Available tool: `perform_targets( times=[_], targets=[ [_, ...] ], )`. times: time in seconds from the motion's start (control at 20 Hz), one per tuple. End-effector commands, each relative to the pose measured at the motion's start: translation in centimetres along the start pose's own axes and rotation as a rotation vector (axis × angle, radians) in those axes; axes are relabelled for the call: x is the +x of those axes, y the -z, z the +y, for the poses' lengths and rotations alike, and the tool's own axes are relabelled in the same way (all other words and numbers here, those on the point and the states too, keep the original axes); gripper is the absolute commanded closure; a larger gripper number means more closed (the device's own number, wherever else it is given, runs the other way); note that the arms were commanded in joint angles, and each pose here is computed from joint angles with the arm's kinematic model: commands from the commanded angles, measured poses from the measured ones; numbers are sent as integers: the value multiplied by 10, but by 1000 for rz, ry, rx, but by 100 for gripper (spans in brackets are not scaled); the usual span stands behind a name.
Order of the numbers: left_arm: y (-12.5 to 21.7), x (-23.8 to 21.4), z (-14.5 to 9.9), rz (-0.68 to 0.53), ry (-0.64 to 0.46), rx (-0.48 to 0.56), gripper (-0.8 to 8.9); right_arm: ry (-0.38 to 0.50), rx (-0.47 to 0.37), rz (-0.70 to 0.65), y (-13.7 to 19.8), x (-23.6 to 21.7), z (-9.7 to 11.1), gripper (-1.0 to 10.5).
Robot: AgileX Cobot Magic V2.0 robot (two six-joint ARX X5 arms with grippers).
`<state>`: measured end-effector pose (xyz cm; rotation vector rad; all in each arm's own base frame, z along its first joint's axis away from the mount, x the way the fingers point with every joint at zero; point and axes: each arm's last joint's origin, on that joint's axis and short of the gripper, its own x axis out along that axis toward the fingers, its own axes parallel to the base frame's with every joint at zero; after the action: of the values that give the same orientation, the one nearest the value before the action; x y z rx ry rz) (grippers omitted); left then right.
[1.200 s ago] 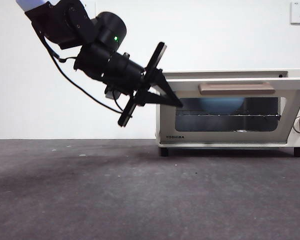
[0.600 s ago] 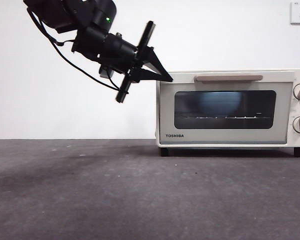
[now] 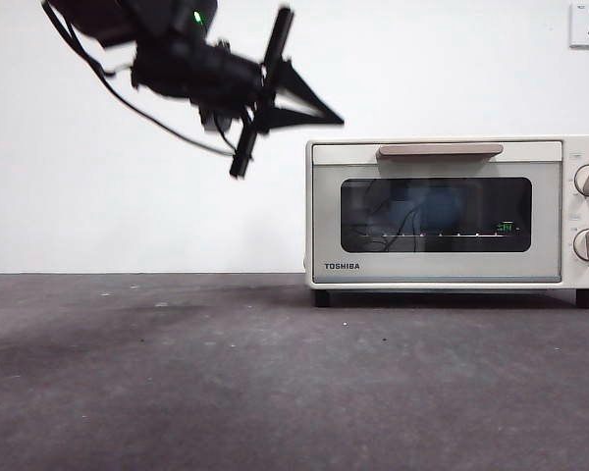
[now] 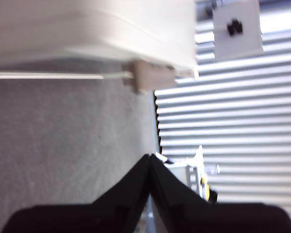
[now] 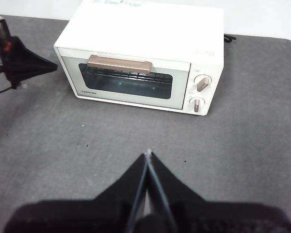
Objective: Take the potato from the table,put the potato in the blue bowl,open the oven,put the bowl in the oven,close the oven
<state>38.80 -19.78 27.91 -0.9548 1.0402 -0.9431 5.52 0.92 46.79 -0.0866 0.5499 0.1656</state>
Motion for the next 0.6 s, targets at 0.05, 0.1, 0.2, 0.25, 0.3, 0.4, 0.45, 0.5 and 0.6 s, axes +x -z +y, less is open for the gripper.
perform_targets(
  times=[0.05,0.1,0.2,0.25,0.3,0.4,0.45,0.5,0.6],
  targets=[
    [10,-24,-35,24,49,250,819,3,6,23,3,1,0,946],
    [15,-31,-44,31,44,305,819,3,4,23,3,1,0,946],
    [30,-51,-63,35,-1,433,819,3,-9,23,3,1,0,947],
    [37,-59,-70,31,-36,488,819,2,-17,23,3,1,0,947],
    [47,-70,-78,26,-87,545,819,2,-21,23,3,1,0,947],
    [65,-90,-92,12,-201,618,819,2,-24,23,3,1,0,947],
    [75,-101,-99,5,-258,638,819,2,-23,24,3,1,0,947],
    [85,-111,-105,0,-310,654,818,-2,-23,23,3,1,0,947],
    [103,-132,-115,-5,-391,685,819,-19,-23,22,3,1,1,947]
  ],
)
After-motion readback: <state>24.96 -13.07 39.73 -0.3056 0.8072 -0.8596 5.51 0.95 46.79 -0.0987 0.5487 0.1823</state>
